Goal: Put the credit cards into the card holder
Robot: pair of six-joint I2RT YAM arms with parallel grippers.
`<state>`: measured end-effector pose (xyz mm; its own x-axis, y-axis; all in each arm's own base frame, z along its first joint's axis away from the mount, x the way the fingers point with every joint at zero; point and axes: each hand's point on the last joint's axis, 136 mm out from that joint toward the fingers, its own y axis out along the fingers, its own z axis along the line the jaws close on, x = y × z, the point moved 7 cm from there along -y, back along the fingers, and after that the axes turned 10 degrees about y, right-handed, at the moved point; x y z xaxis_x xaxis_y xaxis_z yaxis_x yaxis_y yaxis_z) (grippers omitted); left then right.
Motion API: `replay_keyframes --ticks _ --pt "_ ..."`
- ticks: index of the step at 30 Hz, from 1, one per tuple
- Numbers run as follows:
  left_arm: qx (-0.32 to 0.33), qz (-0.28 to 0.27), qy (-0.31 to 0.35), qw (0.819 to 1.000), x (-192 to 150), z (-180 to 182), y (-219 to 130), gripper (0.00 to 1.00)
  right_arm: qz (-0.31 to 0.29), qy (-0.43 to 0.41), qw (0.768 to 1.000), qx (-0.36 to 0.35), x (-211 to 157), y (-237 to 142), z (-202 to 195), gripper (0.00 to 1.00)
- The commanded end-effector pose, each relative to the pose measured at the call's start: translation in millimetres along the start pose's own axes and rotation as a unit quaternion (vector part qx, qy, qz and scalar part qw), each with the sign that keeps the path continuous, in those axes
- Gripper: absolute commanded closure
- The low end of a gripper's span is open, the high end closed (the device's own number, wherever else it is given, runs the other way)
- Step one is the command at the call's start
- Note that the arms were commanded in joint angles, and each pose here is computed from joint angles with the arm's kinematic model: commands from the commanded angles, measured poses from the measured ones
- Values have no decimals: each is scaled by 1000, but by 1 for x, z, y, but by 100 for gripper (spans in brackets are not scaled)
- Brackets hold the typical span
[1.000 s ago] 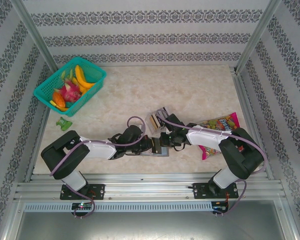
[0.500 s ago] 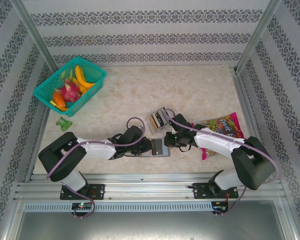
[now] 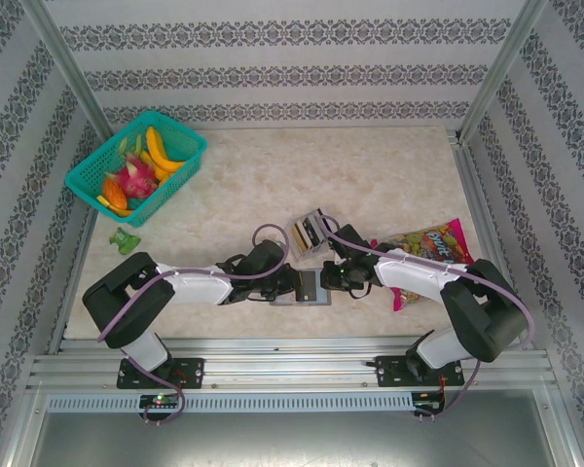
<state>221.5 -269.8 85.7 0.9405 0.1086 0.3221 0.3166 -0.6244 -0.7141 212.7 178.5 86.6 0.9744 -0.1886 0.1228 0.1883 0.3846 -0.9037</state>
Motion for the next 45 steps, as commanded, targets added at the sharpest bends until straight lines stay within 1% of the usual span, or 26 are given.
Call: replay_keyframes --ticks 1,6,9,16,20,27,32,35,40,45 --pt "30 19 19 999 -10 1 2 79 14 5 1000 -3 -3 5 -3 82" --pt "51 10 24 998 -8 2 -6 73 14 7 1000 -6 -3 5 -4 82" --pt "59 8 26 998 -8 3 -8 72 13 8 1000 -5 -3 6 -4 82" --pt "54 10 35 998 -6 -3 -7 71 18 6 1000 -4 -5 8 -4 82" --pt "38 14 33 999 -6 -6 0 71 20 6 1000 -3 -6 10 -3 82" --pt "-8 30 36 999 -1 -23 21 72 24 6 1000 -3 -8 14 -3 82" --pt "-9 27 43 999 2 -27 19 72 24 7 1000 -3 -9 14 -2 82" --pt "-4 24 46 999 2 -26 15 72 14 6 1000 -13 -6 9 -3 83" --pt "9 7 47 999 2 -23 0 71 -23 11 1000 -5 1 -12 -1 82" --pt "18 -17 51 998 5 -22 -16 70 -42 16 999 25 5 -29 2 79"
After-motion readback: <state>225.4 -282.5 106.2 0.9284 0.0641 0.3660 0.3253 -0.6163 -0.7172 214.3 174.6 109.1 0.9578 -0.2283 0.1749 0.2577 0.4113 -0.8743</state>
